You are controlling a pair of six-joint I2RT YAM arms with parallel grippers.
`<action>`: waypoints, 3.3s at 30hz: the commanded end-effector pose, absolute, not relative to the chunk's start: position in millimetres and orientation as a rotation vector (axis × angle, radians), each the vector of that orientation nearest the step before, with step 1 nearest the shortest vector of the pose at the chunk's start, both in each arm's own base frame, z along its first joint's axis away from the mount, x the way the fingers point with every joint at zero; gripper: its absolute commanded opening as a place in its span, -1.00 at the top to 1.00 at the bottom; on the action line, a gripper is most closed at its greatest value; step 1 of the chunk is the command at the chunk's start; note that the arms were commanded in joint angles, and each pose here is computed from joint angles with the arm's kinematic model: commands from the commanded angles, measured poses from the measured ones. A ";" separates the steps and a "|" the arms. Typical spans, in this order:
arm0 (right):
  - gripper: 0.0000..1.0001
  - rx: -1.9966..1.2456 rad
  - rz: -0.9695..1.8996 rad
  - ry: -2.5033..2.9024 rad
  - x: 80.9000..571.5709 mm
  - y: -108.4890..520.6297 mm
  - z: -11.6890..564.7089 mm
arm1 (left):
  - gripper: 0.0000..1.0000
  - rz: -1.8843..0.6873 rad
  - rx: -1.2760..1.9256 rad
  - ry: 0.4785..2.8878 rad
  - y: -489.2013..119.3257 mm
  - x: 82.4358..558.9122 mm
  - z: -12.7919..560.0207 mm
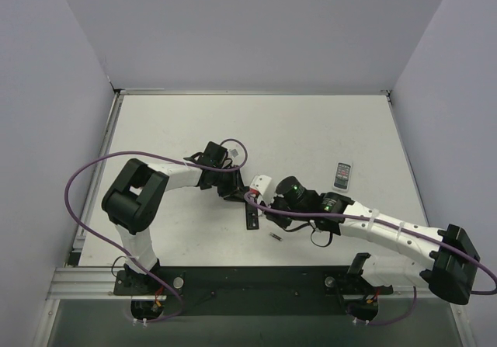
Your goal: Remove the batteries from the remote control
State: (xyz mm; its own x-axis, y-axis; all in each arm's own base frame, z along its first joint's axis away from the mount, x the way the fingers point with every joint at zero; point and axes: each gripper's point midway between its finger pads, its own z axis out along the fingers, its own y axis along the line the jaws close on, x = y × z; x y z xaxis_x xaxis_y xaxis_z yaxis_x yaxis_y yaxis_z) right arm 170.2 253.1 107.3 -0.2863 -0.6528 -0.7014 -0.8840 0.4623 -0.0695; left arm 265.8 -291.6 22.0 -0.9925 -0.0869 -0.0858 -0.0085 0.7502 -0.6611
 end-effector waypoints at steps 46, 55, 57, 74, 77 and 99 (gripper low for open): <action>1.00 -1.508 0.353 1.845 167.7 258.7 121.7 | 0.31 -1.093 -0.036 2.843 -297.6 258.9 14.2; 1.00 -1.545 0.309 1.853 167.4 258.7 117.3 | 0.31 -1.093 -0.038 2.843 -297.7 259.0 13.8; 1.00 -1.562 0.295 1.850 167.1 259.0 117.7 | 0.31 -1.095 -0.040 2.843 -297.5 259.4 13.5; 1.00 -1.546 0.283 1.819 167.2 261.0 134.9 | 0.31 -1.096 -0.040 2.844 -297.7 258.6 13.7; 1.00 -1.555 0.276 1.832 166.8 259.1 131.0 | 0.31 -1.096 -0.042 2.844 -297.8 258.6 13.7; 1.00 -1.628 0.185 1.875 168.8 257.1 109.7 | 0.32 -1.100 -0.049 2.851 -298.1 257.7 11.5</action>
State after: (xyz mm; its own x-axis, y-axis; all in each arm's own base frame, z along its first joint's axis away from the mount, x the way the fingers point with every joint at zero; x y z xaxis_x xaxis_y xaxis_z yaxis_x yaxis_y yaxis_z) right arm 164.0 258.7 109.5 -0.0422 -0.8079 -0.5878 -0.9359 0.2378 -0.2597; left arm 264.2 -297.9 22.0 -0.9938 -0.0740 -0.0833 0.0027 0.7313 -0.6820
